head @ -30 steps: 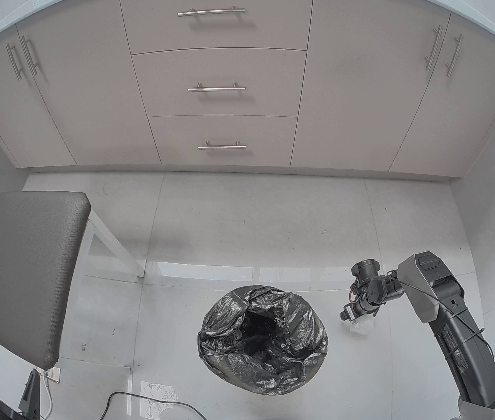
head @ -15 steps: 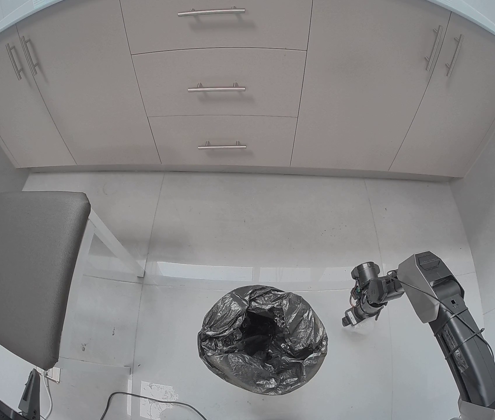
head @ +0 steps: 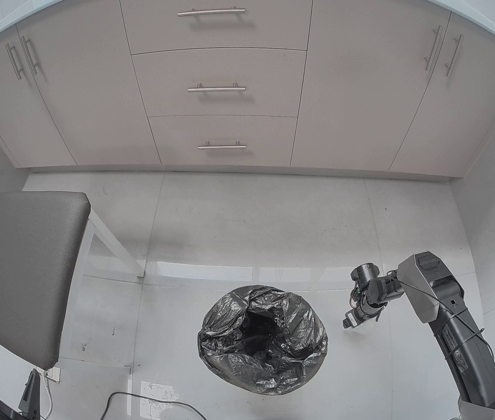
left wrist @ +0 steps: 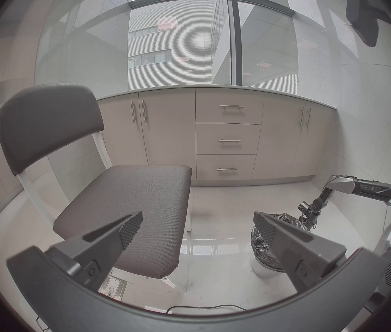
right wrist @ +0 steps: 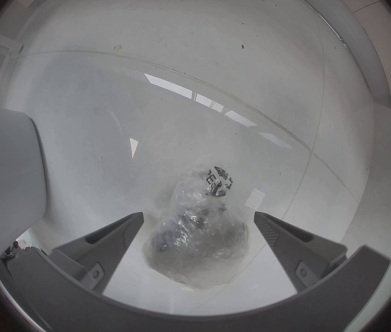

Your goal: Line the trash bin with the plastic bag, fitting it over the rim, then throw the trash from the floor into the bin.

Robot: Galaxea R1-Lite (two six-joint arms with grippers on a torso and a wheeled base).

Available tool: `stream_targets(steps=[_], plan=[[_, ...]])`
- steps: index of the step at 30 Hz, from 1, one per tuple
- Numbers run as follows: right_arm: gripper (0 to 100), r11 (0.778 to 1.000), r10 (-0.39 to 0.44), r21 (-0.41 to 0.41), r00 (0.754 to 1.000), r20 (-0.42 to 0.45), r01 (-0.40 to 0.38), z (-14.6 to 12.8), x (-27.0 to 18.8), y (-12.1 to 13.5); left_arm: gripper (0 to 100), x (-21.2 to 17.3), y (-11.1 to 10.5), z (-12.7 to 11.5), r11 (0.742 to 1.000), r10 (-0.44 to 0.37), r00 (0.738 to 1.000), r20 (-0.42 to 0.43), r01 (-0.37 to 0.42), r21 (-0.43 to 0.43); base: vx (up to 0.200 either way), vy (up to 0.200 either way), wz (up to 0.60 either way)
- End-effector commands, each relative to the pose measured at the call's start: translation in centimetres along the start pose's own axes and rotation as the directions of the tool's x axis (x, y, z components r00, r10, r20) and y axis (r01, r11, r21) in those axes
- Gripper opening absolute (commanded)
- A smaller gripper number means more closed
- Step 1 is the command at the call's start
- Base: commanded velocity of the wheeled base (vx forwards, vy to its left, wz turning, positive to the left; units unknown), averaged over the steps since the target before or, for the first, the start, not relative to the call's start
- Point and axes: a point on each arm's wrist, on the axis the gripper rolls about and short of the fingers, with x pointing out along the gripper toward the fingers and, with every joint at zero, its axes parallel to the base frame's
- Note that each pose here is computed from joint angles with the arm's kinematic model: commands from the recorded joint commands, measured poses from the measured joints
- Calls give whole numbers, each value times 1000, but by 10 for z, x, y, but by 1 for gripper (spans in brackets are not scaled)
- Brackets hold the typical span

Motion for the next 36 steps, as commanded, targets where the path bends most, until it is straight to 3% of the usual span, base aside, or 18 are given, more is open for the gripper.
stream_targets(steps=[1, 21, 29, 36], plan=[[0, 1000, 0, 0, 1000, 0, 0, 0, 1, 0, 100, 0, 0, -5, 1000, 0, 1000, -3, 0, 0, 0, 0, 0], [0, 1000, -11, 4, 1000, -3, 11, 0, 0, 1, 100, 0, 0, -5, 1000, 0, 1000, -3, 0, 0, 0, 0, 0], [0, 999, -22, 48, 1000, -14, 22, -2, 1, -2, 100, 0, 0, -5, 1000, 0, 1000, -3, 0, 0, 0, 0, 0], [0, 996, 17, 92, 988, -152, -3, -6, -16, 3, 100, 0, 0, -5, 1000, 0, 1000, -3, 0, 0, 0, 0, 0]])
